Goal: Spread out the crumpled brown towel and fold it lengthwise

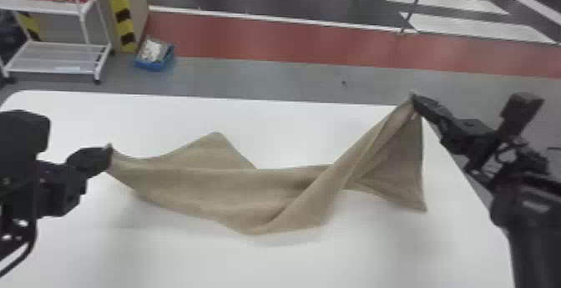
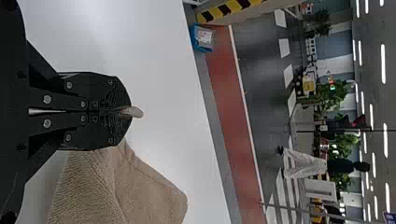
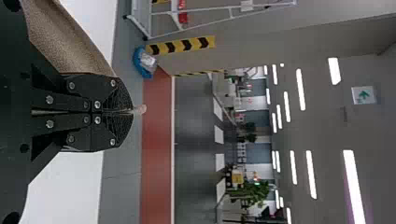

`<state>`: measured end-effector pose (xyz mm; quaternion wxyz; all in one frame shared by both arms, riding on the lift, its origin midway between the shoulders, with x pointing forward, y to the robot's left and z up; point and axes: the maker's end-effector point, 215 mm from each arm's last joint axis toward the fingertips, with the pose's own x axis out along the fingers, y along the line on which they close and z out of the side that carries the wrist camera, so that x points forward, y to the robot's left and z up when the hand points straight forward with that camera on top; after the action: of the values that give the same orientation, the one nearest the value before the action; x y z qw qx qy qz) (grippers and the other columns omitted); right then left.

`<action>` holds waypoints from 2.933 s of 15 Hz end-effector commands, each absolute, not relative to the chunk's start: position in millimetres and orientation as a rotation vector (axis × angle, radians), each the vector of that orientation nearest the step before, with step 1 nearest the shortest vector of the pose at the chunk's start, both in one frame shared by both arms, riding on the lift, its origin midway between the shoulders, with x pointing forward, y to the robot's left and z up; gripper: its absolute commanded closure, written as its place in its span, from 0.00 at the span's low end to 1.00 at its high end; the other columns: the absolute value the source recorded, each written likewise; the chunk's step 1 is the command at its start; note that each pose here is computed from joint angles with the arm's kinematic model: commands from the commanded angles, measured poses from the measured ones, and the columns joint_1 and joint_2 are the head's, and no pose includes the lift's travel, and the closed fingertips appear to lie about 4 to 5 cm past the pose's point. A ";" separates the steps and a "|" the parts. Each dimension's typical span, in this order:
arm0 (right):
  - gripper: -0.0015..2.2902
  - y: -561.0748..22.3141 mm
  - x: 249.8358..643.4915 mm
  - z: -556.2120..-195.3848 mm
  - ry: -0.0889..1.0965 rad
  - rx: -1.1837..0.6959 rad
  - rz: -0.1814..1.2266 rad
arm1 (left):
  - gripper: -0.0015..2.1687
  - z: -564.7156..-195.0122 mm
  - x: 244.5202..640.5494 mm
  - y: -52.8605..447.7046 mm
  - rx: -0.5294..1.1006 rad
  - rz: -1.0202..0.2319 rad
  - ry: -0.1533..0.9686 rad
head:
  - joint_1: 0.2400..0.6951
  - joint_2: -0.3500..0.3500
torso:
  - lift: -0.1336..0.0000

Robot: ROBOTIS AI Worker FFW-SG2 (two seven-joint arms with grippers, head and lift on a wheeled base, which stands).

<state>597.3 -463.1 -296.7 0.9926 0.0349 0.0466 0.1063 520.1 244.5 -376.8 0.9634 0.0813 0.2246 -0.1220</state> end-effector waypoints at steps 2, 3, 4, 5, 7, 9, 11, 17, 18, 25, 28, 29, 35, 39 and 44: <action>0.58 -497.7 589.4 -227.7 -0.088 0.136 0.195 | 0.54 -355.1 523.5 272.8 0.153 -0.205 0.431 | 1.00 0.20 | 0.07; 0.58 -505.0 587.7 -210.4 -0.124 0.141 0.202 | 0.54 -353.7 524.0 278.2 0.160 -0.198 0.430 | 0.98 0.20 | 0.07; 0.58 -500.3 586.3 -189.2 -0.181 0.160 0.245 | 0.54 -352.0 524.4 281.9 0.155 -0.194 0.428 | 0.92 0.19 | 0.07; 0.58 -497.7 579.0 -175.7 -0.225 0.156 0.291 | 0.54 -352.6 524.3 281.9 0.151 -0.194 0.429 | 0.90 0.19 | 0.07; 0.58 -501.8 561.2 -188.5 -0.213 0.135 0.346 | 0.54 -356.3 522.7 280.1 0.149 -0.199 0.436 | 0.86 0.20 | 0.07; 0.58 -507.6 538.7 -234.9 -0.143 0.075 0.405 | 0.54 -362.8 521.2 275.5 0.149 -0.210 0.446 | 0.86 0.20 | 0.07; 0.58 -495.7 506.4 -288.5 -0.070 0.063 0.492 | 0.54 -368.5 520.7 273.4 0.146 -0.213 0.456 | 0.91 0.18 | 0.07; 0.49 -468.7 412.9 -426.9 0.273 0.018 0.621 | 0.54 -375.7 521.7 267.7 0.149 -0.224 0.467 | 1.00 0.17 | 0.07; 0.37 -465.9 404.2 -439.6 0.310 0.013 0.630 | 0.54 -376.0 522.4 264.8 0.150 -0.227 0.466 | 1.00 0.17 | 0.07; 0.04 -537.6 388.7 -385.5 0.254 0.220 0.433 | 0.54 -375.4 519.7 251.1 0.153 -0.246 0.463 | 1.00 0.09 | 0.07; 0.07 -549.8 441.3 -372.2 0.247 0.208 0.291 | 0.54 -378.3 518.8 240.8 0.161 -0.260 0.464 | 1.00 0.02 | 0.07; 0.08 -554.3 465.0 -358.0 0.208 0.212 0.254 | 0.54 -379.3 518.6 237.8 0.161 -0.265 0.466 | 1.00 0.00 | 0.07; 0.13 -464.2 567.2 -389.7 0.314 0.161 0.312 | 0.54 -383.7 520.9 242.6 0.170 -0.260 0.471 | 1.00 0.09 | 0.07; 0.17 -441.6 574.9 -425.5 0.394 0.137 0.325 | 0.54 -381.1 523.3 247.9 0.163 -0.261 0.462 | 1.00 0.19 | 0.07; 0.20 -449.4 571.6 -436.6 0.462 0.106 0.310 | 0.54 -381.2 524.1 249.0 0.160 -0.261 0.455 | 1.00 0.23 | 0.07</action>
<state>574.1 -446.1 -431.6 0.9625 0.0553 0.2146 0.1561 524.5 248.7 -379.9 0.9627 0.0794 0.2242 -0.1291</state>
